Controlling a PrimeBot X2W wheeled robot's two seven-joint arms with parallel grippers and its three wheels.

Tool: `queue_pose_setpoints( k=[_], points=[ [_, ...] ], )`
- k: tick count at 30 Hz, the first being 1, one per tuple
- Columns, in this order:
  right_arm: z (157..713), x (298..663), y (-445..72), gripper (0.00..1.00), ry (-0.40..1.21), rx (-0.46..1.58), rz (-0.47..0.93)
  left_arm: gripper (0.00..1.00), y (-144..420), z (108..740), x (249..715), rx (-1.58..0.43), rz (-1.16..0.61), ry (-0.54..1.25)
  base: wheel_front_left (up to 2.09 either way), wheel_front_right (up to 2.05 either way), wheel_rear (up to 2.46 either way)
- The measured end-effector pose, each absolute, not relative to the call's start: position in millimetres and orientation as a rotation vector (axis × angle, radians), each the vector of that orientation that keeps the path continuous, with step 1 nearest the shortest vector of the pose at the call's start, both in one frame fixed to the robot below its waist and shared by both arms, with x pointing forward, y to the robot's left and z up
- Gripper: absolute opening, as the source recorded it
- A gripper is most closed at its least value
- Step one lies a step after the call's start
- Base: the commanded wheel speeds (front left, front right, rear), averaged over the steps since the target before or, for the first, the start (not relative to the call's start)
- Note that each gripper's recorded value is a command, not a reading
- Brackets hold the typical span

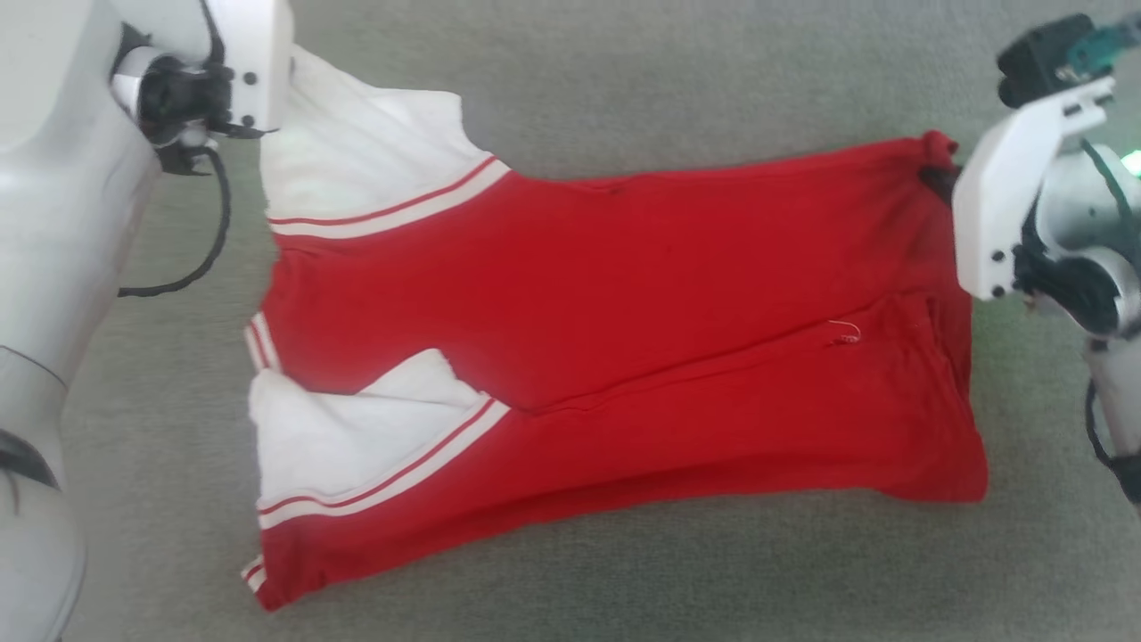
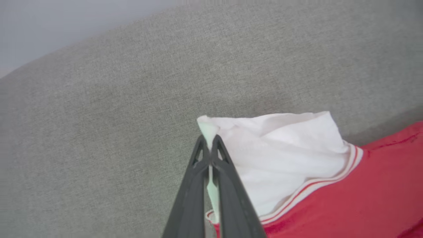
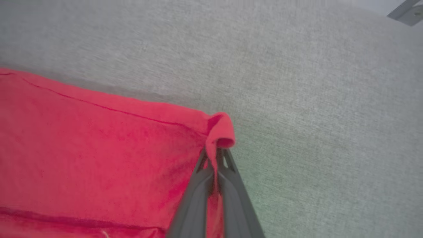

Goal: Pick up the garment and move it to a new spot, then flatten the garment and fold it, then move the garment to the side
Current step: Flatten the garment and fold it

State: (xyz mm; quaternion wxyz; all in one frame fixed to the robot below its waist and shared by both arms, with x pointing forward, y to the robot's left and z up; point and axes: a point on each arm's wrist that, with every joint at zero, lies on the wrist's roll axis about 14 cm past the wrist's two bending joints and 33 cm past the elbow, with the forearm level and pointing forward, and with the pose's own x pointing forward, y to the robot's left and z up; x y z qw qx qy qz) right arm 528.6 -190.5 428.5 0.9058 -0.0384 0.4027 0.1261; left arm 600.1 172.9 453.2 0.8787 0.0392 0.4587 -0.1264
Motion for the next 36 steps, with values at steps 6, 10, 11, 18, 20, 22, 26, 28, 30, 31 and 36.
queue_pose_setpoints(
  k=[6,10,11,18,20,22,26,28,30,31,36],
  points=[
    [451.2,511.5,-183.9,0.0,0.79,-0.098,0.285,0.0,175.9,481.8,577.3,0.114,-0.275,0.937,0.0,0.0,0.0],
    [457.9,495.3,-181.6,0.0,0.793,-0.101,0.296,0.0,175.4,486.4,555.6,0.116,-0.284,0.952,0.0,0.0,0.0],
    [459.4,491.6,-182.4,0.0,0.793,-0.1,0.294,0.0,174.6,486.2,548.9,0.117,-0.287,0.958,0.0,0.0,0.0],
    [451.6,457.0,-193.8,0.0,0.866,-0.081,0.263,0.0,179.7,482.4,489.3,0.141,-0.273,1.026,0.0,0.0,0.0],
    [443.6,447.1,-199.7,0.0,0.904,-0.065,0.243,0.0,175.3,477.4,469.0,0.126,-0.287,1.057,0.0,0.0,0.0],
    [434.4,436.7,-203.1,0.0,0.943,-0.047,0.231,0.0,171.5,469.2,447.2,0.118,-0.296,1.099,0.0,0.0,0.0],
    [417.9,422.2,-207.3,0.0,1.007,-0.021,0.209,0.0,166.7,449.2,411.0,0.095,-0.302,1.185,0.0,0.0,0.0],
    [410.7,418.0,-205.7,0.0,1.03,-0.002,0.207,0.0,164.1,439.2,397.6,0.075,-0.306,1.226,0.0,0.0,0.0],
    [404.8,416.0,-205.4,0.0,1.044,0.001,0.203,0.0,165.0,428.5,387.2,0.063,-0.297,1.268,0.0,0.0,0.0],
    [401.5,414.4,-204.9,0.0,1.055,0.009,0.202,0.0,165.9,423.7,383.1,0.054,-0.292,1.285,0.0,0.0,0.0],
    [394.2,414.5,-200.4,0.45,1.064,0.014,0.207,0.86,164.2,414.6,388.3,-0.014,-0.277,1.26,0.0,0.0,0.0]
  ],
)
